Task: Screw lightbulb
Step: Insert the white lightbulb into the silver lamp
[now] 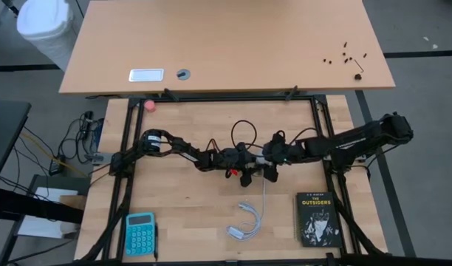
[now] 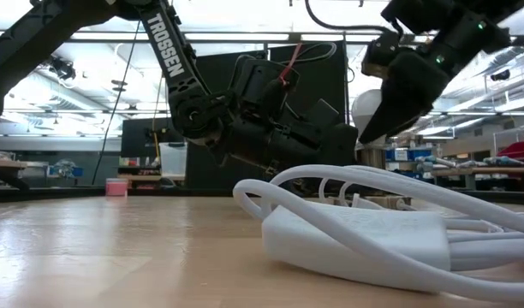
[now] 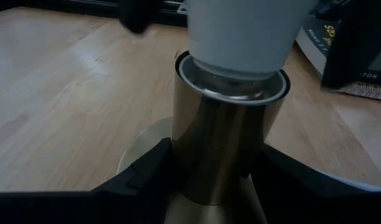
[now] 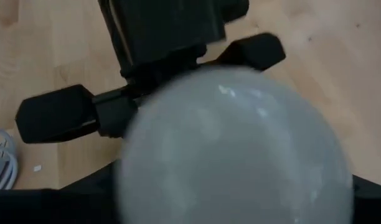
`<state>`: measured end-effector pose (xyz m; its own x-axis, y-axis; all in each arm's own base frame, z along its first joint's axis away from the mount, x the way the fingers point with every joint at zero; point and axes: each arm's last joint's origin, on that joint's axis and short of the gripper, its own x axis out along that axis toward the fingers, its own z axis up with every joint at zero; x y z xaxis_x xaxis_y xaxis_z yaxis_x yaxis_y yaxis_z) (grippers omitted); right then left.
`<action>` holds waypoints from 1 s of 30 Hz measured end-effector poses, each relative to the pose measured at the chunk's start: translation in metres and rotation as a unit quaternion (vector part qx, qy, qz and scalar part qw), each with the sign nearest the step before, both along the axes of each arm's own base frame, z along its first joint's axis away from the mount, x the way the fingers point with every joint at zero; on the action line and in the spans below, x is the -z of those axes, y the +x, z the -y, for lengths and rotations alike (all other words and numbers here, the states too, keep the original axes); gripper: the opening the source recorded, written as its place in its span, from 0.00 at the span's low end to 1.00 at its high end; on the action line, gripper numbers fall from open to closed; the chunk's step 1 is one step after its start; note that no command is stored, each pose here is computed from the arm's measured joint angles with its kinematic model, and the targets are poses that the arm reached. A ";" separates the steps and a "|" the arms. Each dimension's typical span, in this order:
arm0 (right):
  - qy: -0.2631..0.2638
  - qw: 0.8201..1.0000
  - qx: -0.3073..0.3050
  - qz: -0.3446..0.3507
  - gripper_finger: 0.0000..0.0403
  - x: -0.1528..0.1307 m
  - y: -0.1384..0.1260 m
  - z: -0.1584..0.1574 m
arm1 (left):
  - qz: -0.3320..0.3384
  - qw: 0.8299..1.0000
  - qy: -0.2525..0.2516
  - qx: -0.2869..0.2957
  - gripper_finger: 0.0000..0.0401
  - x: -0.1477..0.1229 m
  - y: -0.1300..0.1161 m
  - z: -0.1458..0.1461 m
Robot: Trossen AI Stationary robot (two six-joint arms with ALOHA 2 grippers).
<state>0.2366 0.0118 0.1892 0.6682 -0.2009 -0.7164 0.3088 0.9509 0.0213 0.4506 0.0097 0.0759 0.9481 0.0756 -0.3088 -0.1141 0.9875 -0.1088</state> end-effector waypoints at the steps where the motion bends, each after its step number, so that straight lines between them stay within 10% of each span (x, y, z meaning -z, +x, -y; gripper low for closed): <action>1: -0.004 1.000 -0.004 -0.005 0.76 -0.003 0.001 0.000 | 0.000 1.000 0.000 0.000 0.51 0.000 0.000 0.000; 30: 0.019 0.997 -0.044 -0.059 0.76 -0.009 -0.002 -0.001 | -0.002 1.000 0.001 0.001 0.51 0.000 0.000 0.000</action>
<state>0.2346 0.0131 0.1982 0.5928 -0.1167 -0.7969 0.2271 0.9735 0.0264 0.4505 0.0097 0.0757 0.9471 0.0753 -0.3121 -0.1134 0.9879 -0.1056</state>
